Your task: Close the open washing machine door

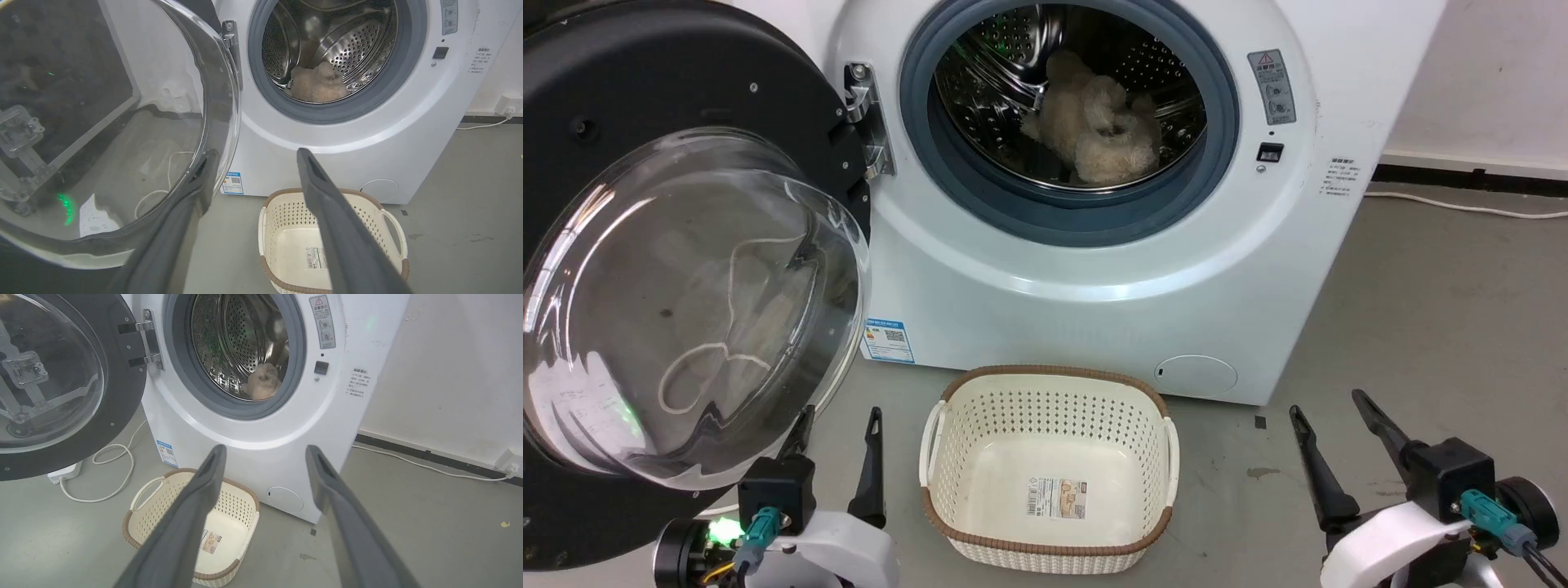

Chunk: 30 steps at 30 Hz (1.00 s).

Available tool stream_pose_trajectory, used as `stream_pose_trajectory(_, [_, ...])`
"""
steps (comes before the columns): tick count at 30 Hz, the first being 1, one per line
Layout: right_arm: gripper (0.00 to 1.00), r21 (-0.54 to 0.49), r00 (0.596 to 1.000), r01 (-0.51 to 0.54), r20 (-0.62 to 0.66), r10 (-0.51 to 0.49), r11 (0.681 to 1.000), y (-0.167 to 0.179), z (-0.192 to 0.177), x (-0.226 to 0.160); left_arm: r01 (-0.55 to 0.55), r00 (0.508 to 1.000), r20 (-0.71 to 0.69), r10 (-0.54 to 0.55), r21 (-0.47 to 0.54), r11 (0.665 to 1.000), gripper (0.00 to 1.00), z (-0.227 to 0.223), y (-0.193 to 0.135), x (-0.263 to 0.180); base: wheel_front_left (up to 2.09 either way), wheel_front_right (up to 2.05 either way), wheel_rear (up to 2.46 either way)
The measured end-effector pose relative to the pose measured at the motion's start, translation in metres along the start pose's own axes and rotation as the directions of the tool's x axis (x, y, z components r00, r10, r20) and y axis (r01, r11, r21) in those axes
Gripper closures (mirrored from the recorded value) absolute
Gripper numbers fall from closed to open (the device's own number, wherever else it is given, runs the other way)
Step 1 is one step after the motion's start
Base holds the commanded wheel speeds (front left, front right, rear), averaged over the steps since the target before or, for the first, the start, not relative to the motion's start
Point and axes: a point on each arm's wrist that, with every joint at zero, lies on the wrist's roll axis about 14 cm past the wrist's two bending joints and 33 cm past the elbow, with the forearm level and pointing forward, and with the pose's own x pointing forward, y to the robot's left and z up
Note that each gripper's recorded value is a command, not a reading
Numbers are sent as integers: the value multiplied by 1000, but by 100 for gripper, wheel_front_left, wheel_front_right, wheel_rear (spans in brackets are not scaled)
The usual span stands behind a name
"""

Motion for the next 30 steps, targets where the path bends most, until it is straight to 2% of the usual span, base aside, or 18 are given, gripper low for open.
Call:
stream_pose_trajectory(13, [0,5,998,-42,44,42,999,13,8,8,-28,999,41,28,3,1000,0,7,9,-9,0,0,0])
stream_pose_trajectory(30, [0,18,978,-198,66,197,980,66,8,23,-148,986,86,146,18,989,0,14,46,-34,0,0,0])
